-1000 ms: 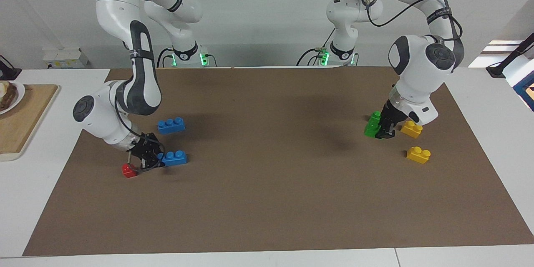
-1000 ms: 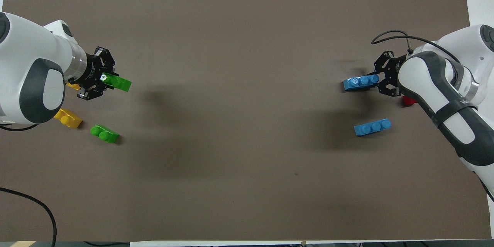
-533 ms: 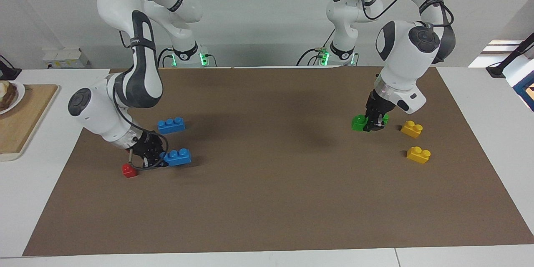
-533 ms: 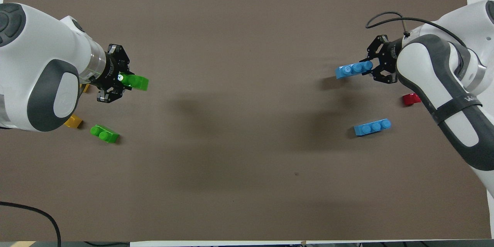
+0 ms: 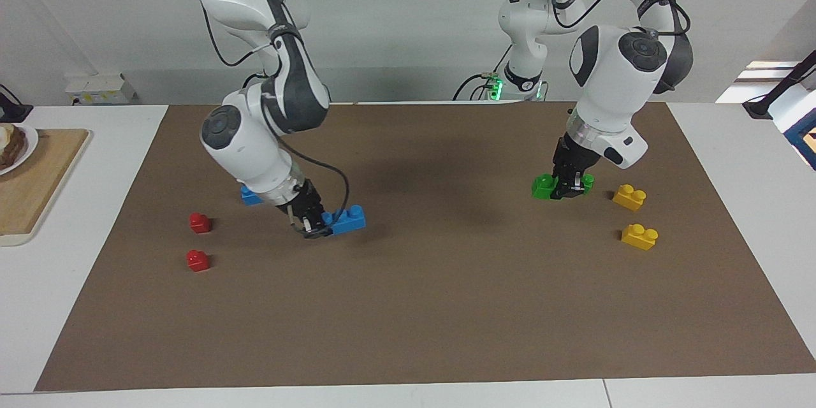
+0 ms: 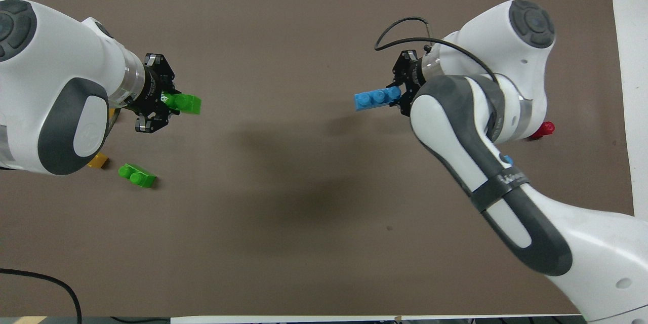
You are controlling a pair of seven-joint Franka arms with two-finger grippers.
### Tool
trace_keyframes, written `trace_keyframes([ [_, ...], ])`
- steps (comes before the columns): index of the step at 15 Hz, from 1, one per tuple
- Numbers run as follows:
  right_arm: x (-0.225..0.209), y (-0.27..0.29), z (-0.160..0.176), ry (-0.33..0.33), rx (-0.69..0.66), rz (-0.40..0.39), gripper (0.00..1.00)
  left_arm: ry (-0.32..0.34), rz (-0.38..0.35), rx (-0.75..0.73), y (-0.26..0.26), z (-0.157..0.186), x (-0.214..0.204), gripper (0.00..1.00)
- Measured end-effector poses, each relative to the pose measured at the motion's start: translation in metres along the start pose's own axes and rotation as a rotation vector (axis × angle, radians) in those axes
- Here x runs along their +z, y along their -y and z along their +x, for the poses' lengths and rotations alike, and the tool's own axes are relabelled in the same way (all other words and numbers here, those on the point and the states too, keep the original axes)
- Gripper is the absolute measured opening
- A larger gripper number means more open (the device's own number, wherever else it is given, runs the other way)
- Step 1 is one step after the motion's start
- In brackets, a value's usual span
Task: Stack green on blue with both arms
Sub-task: 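Lift the green brick and blue brick toward the table center, then press the green brick onto the blue brick between both grippers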
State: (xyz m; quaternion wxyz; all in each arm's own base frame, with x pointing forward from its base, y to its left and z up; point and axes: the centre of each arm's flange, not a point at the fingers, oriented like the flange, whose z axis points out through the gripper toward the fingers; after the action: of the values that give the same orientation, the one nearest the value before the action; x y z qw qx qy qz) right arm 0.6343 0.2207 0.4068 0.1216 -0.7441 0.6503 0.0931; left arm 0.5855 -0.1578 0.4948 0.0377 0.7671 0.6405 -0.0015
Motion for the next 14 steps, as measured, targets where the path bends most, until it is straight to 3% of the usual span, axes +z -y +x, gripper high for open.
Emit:
trace_keyframes([
  [3, 0.010, -0.004, -0.034, 0.007, 0.077, 0.027, 0.34, 0.003, -0.006, -0.042, 0.004, -0.030, -0.004, 0.34],
  [8, 0.049, -0.023, -0.052, -0.006, 0.058, -0.012, 0.34, 0.014, -0.015, -0.165, 0.014, -0.087, -0.004, 0.34],
  [14, 0.111, -0.055, -0.100, -0.008, 0.079, 0.036, 0.34, 0.043, -0.048, -0.219, 0.032, -0.160, 0.001, 0.34],
])
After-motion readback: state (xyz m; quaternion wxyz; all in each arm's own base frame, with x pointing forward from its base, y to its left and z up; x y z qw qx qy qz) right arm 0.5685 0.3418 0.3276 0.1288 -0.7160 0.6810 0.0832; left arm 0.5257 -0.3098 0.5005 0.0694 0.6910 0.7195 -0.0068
